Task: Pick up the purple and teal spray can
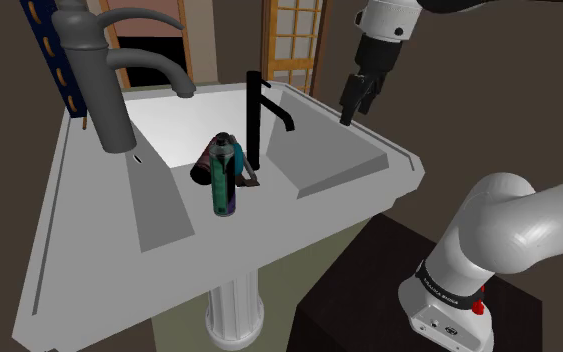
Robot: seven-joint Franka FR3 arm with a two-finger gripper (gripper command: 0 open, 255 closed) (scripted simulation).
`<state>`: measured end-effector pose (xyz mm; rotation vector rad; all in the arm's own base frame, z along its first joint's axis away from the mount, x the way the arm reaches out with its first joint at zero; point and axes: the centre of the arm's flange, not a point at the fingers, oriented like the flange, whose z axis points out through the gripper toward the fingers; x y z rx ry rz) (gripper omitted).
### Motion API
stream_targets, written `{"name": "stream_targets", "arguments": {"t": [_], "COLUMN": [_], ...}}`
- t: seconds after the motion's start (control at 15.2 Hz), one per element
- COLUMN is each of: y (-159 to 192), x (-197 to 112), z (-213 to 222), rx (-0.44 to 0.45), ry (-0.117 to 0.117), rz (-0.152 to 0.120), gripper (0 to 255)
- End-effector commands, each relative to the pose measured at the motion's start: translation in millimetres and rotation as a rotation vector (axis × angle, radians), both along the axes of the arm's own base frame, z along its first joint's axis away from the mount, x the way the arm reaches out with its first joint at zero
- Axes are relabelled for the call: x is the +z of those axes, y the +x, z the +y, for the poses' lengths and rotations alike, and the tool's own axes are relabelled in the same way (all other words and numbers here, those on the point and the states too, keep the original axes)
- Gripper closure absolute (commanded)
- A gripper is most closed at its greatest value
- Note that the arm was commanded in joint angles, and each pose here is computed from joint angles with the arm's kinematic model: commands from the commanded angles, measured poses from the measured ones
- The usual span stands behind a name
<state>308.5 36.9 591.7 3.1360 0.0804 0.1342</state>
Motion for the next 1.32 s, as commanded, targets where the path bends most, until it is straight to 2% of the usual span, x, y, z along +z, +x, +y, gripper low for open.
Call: {"name": "stream_targets", "arguments": {"t": [0.0,0.59,1.25], "y": [0,40,102], "x": [0,-30,-53], "z": [0,99,203], "rx": [0.0,-0.135,-0.285], "ry": [0.0,0.033,0.07], "rz": [0.0,-0.099,-0.208], "gripper": [0,0,0]}}
